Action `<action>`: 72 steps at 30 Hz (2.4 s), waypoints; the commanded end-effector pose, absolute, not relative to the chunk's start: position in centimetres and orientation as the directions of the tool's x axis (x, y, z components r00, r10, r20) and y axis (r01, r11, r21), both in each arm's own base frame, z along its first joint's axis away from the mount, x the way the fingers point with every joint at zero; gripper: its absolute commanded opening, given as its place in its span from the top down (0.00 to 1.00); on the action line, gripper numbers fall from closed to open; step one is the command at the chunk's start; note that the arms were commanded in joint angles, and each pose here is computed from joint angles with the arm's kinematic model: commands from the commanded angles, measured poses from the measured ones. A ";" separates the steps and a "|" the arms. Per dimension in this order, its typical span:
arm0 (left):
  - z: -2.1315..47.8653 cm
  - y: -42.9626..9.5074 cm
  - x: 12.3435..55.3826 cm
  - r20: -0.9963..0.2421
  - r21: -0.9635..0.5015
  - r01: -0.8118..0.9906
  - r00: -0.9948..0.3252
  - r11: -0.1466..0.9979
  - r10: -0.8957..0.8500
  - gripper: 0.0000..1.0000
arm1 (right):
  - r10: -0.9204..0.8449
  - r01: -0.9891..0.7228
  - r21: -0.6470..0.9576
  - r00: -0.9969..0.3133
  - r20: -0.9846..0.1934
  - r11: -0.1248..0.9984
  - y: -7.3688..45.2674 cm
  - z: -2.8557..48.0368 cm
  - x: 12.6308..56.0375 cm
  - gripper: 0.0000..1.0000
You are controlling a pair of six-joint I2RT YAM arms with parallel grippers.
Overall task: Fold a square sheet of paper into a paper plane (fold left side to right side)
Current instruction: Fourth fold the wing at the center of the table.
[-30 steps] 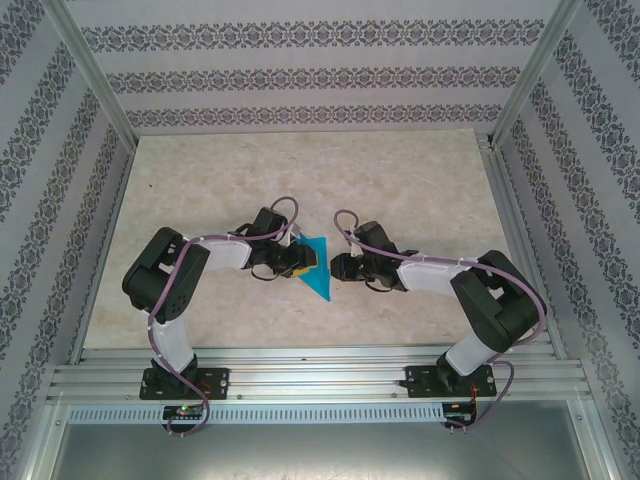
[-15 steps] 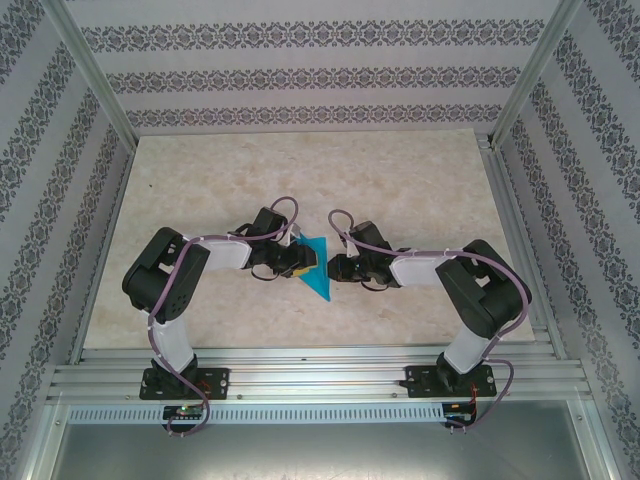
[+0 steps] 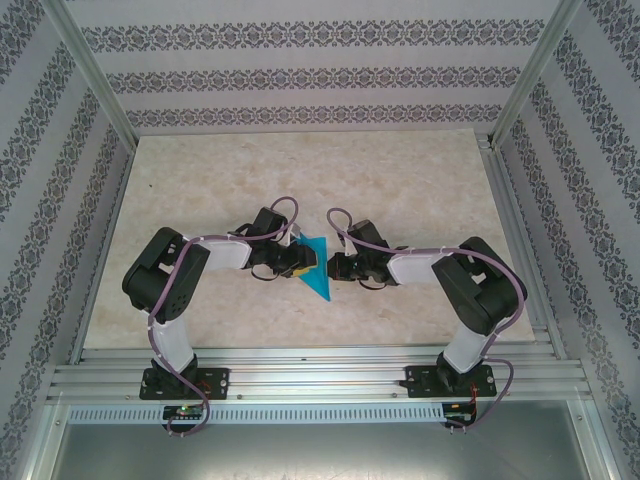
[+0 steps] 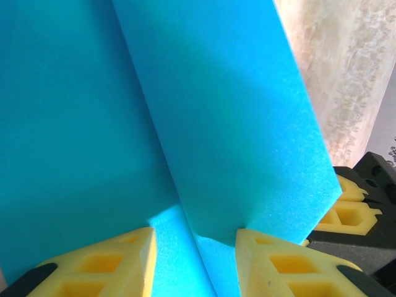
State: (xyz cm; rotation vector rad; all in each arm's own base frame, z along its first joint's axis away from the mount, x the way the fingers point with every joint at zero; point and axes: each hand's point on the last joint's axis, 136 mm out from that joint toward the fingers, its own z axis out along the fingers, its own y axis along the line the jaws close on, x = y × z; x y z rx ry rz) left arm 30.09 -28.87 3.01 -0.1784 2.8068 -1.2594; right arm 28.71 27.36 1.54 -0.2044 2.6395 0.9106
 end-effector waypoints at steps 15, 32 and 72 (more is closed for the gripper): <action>-0.9 -27.4 30.0 0.047 -0.638 -0.177 -0.980 0.750 -0.192 0.59 | -0.028 -0.267 0.595 -0.925 -0.380 0.758 28.3 2.1 28.9 0.92; -2.6 -26.7 29.4 0.070 -0.551 -0.186 -0.982 0.813 -0.177 0.58 | 0.017 -0.274 0.616 -0.906 -0.423 0.738 26.5 5.1 29.3 0.82; -3.0 -26.7 29.3 0.072 -0.550 -0.186 -0.982 0.814 -0.176 0.58 | 0.134 -0.183 0.750 -0.931 -0.341 0.635 27.2 3.7 32.8 1.00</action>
